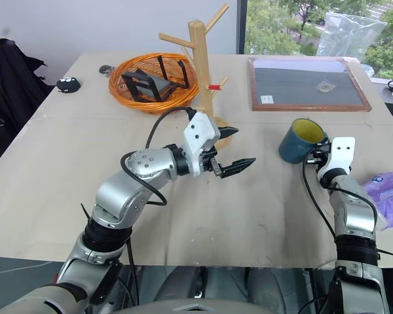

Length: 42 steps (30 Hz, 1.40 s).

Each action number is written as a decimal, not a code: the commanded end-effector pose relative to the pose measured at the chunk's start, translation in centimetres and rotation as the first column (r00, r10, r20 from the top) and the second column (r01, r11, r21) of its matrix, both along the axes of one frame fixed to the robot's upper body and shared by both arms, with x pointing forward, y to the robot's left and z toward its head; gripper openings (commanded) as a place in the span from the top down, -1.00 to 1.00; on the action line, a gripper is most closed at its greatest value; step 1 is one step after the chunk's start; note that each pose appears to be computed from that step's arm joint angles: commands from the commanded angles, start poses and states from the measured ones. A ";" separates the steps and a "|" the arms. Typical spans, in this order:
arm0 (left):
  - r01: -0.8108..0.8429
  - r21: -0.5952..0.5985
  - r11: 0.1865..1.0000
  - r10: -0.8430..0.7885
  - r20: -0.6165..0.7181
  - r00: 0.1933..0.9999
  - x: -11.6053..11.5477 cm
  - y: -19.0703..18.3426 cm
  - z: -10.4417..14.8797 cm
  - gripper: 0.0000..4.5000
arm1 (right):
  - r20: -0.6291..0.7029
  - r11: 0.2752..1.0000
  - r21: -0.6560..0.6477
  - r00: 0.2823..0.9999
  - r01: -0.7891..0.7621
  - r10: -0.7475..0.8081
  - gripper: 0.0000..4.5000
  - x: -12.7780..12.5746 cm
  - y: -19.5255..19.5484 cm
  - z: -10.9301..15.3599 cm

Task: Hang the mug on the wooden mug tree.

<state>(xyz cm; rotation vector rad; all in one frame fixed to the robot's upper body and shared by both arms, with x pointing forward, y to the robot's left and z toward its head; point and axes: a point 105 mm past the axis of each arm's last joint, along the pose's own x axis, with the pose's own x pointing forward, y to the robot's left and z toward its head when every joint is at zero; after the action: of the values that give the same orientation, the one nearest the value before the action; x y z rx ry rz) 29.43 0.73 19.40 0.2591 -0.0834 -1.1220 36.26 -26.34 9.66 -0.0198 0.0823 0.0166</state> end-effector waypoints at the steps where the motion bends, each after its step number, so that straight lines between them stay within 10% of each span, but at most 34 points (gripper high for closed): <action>1: 0.012 -0.023 1.000 -0.012 0.034 0.999 -0.2 0.0 1.0 -1.00 | 0.068 1.000 -0.019 0.998 -0.013 0.015 0.94 0.2 0.0 1.9; 8: -0.046 -0.063 0.997 0.048 0.027 0.999 -0.4 2.1 0.7 -1.00 | 0.109 0.927 -0.155 0.926 -0.342 0.360 0.94 -1.3 3.1 7.5; 20: -0.137 -0.339 0.931 0.141 -0.015 0.990 -2.6 9.8 1.7 -1.00 | -0.085 0.542 -0.440 0.633 -0.716 0.769 0.94 -3.8 13.7 17.7; 42: -0.231 -0.430 0.872 0.286 0.065 0.956 -3.4 13.6 2.5 -1.00 | -0.199 0.431 -0.460 0.564 -0.776 0.802 0.94 1.6 19.8 19.0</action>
<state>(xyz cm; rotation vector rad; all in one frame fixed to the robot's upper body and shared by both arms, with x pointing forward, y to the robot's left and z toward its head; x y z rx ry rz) 26.64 13.73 20.58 -0.0939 -0.3217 -0.8145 38.19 -6.82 26.92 -0.5724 0.0828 0.9705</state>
